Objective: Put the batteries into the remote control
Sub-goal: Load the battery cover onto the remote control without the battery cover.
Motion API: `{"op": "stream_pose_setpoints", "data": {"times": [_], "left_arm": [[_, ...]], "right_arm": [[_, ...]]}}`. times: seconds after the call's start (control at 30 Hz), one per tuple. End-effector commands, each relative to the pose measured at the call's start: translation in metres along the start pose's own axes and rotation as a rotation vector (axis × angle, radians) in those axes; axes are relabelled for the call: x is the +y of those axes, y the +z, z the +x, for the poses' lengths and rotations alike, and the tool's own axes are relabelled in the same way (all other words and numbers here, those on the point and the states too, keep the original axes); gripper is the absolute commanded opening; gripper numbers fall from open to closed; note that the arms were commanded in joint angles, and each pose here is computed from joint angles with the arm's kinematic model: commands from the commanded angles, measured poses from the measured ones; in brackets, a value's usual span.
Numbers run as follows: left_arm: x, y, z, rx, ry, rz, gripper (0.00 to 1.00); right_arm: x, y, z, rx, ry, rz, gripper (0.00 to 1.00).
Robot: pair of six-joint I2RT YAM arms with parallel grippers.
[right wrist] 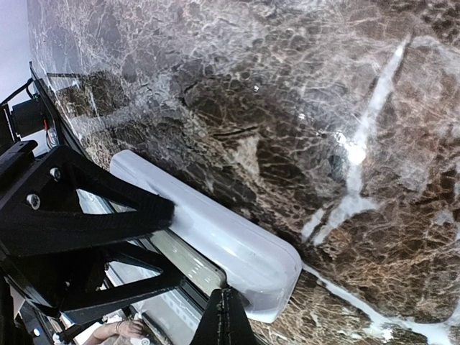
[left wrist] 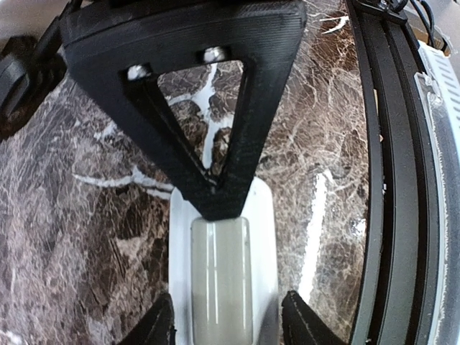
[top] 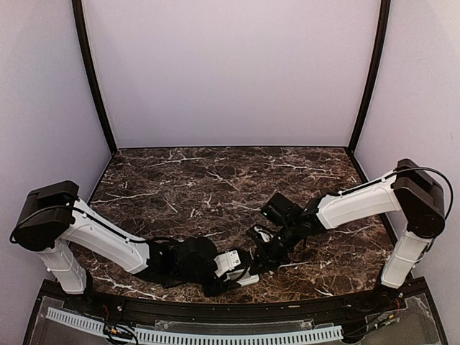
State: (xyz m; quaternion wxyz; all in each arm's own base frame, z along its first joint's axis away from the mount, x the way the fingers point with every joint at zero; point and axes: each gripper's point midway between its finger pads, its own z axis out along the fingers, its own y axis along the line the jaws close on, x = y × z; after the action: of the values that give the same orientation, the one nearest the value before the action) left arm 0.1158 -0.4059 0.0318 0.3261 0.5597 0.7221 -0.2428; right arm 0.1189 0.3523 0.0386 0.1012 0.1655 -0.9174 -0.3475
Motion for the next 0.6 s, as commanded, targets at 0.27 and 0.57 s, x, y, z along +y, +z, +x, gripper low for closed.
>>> {"op": "stream_pose_setpoints", "data": {"times": [0.27, 0.57], "left_arm": [[-0.007, -0.038, -0.007, -0.014, -0.016, 0.030, 0.63], [-0.004, -0.017, -0.007, -0.005, -0.042, 0.013, 0.16]], "right_arm": [[-0.017, 0.015, 0.004, 0.000, -0.019, 0.120, 0.01], [-0.015, 0.021, 0.007, 0.009, -0.017, 0.120, 0.01]]}}
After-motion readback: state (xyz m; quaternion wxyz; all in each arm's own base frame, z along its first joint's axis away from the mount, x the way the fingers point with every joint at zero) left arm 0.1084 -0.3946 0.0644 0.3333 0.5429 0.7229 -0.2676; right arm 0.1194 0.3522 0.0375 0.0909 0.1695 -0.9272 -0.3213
